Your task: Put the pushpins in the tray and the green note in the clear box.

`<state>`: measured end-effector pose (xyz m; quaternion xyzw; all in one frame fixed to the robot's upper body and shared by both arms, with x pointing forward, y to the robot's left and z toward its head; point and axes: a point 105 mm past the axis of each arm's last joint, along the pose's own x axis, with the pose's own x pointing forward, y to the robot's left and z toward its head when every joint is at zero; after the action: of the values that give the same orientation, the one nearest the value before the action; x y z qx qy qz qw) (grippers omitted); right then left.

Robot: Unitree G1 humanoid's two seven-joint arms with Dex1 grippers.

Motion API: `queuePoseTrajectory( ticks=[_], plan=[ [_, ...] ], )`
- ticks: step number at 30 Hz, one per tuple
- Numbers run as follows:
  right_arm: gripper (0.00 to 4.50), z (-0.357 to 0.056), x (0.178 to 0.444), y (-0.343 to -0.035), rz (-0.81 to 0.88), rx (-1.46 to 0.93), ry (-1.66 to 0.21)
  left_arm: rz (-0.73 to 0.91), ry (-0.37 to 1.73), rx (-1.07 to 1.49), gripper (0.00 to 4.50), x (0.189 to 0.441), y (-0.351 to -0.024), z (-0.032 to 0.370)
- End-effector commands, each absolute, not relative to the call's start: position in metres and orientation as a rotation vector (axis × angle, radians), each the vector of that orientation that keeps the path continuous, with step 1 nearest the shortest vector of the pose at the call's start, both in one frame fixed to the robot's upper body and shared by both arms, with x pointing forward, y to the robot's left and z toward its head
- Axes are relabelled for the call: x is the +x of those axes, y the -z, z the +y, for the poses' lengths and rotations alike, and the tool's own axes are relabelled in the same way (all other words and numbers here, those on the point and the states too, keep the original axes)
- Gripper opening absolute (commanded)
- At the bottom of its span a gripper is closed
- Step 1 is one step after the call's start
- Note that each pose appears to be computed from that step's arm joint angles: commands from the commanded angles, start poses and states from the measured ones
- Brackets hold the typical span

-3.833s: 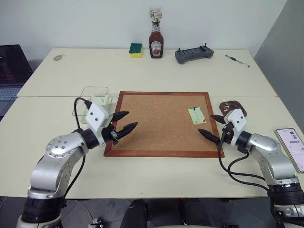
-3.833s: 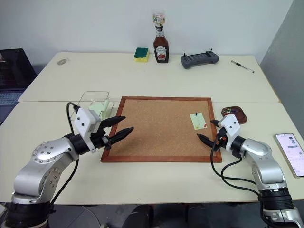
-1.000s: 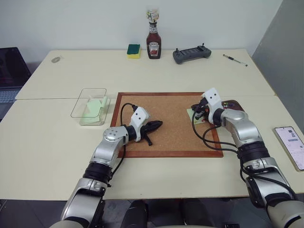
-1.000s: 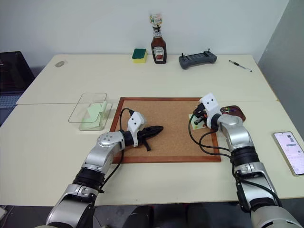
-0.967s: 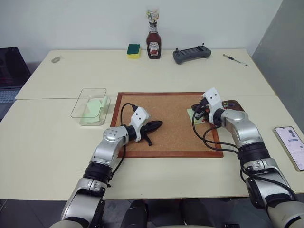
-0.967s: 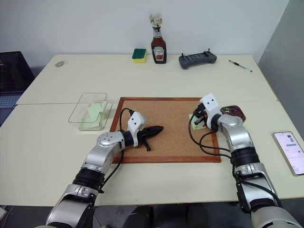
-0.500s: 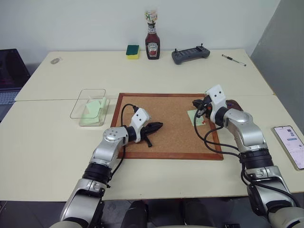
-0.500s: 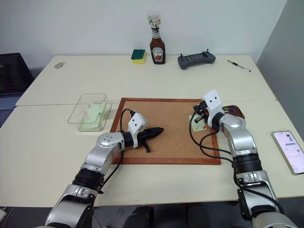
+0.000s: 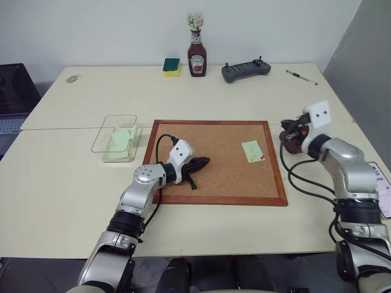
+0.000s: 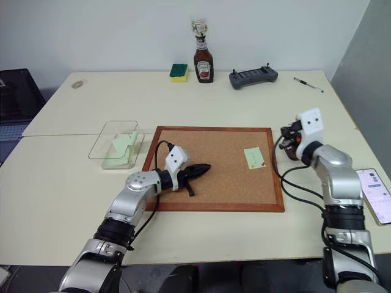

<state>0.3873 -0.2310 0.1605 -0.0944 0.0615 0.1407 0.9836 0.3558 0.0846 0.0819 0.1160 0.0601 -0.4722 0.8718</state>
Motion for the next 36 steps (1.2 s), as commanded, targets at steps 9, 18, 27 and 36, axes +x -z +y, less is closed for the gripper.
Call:
queuePoseTrajectory(
  ticks=[9, 18, 27, 36],
  plan=[
    [0.08, -0.273, 0.377, -0.147, 0.264, -0.194, -0.142, 0.228, 1.013, 0.245, 0.00, 0.347, -0.057, 0.083],
    [0.49, -0.260, 0.391, -0.141, 0.278, -0.227, -0.184, 0.236, 1.036, 0.251, 0.00, 0.342, -0.054, 0.080],
    [2.23, -0.258, 0.401, -0.150, 0.234, -0.248, -0.182, 0.249, 1.034, 0.259, 0.00, 0.340, -0.052, 0.084],
    [3.69, -0.236, 0.370, -0.165, 0.175, -0.249, -0.418, 0.253, 1.036, 0.256, 0.00, 0.339, -0.052, 0.086]
  ],
)
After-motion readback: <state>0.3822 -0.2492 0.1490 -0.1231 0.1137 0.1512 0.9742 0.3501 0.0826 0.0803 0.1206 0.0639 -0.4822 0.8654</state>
